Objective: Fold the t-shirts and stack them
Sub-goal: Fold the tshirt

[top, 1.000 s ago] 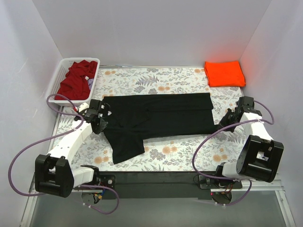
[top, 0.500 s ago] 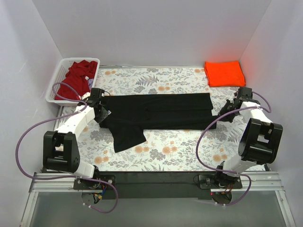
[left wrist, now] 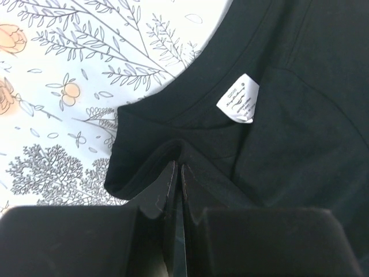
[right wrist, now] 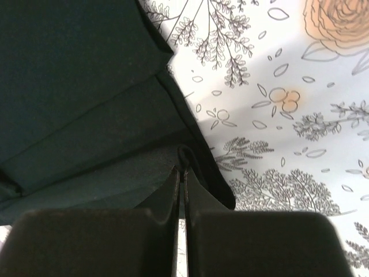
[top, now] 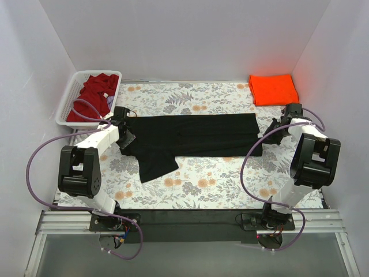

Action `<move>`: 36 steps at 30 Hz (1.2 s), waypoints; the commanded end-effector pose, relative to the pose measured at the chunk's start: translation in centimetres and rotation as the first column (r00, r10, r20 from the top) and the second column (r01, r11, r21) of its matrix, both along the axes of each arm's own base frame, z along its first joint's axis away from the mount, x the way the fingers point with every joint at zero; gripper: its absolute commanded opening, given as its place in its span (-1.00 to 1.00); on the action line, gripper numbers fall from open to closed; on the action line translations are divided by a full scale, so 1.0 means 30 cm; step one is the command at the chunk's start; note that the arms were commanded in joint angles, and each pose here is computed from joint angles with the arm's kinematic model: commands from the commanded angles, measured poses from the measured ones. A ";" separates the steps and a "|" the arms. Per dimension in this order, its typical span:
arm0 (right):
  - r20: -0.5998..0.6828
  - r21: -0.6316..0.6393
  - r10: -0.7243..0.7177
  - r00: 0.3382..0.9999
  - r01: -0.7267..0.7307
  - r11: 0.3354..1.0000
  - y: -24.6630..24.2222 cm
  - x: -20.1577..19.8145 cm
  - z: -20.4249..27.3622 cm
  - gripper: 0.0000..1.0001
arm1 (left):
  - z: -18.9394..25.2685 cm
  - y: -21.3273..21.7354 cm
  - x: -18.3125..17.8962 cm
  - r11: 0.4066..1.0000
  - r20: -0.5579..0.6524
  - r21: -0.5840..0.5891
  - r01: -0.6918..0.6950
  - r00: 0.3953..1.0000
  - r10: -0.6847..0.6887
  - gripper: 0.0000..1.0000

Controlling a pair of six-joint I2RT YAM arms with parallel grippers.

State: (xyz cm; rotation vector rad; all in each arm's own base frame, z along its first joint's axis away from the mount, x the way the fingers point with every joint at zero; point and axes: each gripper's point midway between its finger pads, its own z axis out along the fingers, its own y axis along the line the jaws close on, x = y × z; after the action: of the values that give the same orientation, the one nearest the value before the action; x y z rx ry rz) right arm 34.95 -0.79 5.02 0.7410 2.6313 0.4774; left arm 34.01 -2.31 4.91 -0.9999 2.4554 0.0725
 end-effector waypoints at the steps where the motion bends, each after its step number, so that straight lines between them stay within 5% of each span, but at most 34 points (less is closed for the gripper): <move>1: 0.076 -0.021 -0.004 0.997 0.005 1.000 -0.017 0.090 0.040 -0.97 | 0.037 0.023 0.057 1.000 0.063 0.019 -0.018 0.998 0.017 -1.00; 28: 0.080 -0.026 0.040 0.996 -0.038 0.999 0.001 0.189 -0.039 -0.97 | -0.046 0.031 0.069 0.999 0.047 0.039 0.002 0.999 -0.004 -0.98; 32: 0.083 -0.003 0.086 0.993 -0.086 0.996 0.033 0.202 -0.053 -0.81 | -0.045 0.014 0.062 0.999 0.056 0.015 0.031 0.998 -0.031 -0.64; 36: 0.095 -0.011 0.113 0.989 -0.113 0.994 0.053 0.202 -0.038 -0.31 | 0.014 0.013 0.076 0.999 0.107 0.021 0.050 0.993 -0.052 -0.23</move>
State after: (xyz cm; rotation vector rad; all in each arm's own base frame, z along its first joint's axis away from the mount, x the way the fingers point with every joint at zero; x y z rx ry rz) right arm 39.34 0.45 2.60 0.6467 2.6386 0.5199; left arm 35.49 -2.26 2.86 -0.9450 2.4492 0.0571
